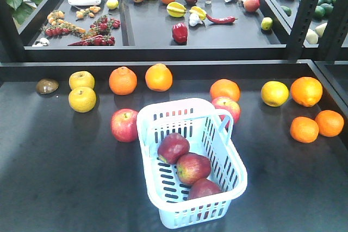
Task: Pick three apples into basket with both arms
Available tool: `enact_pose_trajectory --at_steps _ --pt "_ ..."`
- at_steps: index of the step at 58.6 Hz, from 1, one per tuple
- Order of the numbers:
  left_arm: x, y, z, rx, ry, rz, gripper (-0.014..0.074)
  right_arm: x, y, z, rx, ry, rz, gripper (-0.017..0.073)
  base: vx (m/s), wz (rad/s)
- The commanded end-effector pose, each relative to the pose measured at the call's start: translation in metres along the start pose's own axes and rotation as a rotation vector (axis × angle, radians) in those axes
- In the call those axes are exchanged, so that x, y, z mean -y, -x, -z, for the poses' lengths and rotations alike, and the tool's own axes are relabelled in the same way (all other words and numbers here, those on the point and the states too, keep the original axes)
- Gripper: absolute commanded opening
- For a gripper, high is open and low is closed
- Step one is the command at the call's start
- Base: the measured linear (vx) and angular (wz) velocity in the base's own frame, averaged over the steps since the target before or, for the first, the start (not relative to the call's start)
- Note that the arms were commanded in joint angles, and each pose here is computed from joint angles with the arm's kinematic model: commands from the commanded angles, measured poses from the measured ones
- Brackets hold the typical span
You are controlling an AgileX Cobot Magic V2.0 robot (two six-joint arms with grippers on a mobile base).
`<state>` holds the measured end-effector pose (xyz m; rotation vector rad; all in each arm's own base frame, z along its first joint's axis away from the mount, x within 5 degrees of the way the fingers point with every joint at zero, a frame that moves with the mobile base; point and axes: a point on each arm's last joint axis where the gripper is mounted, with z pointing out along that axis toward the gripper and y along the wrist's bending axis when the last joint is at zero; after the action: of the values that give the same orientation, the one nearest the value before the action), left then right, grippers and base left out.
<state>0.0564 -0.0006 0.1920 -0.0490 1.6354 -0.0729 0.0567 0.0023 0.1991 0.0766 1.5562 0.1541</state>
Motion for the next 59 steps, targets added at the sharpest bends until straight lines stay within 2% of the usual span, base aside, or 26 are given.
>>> enact_pose_trajectory --at_steps 1,59 --pt "0.0017 0.0152 0.003 0.106 -0.014 0.004 -0.0006 -0.0018 0.003 0.0006 0.072 0.024 0.001 -0.0005 0.0 0.0" --pt "0.0017 0.0152 0.003 0.106 -0.014 0.004 -0.0006 -0.0018 0.003 0.0006 0.072 0.024 0.001 -0.0005 0.0 0.0"
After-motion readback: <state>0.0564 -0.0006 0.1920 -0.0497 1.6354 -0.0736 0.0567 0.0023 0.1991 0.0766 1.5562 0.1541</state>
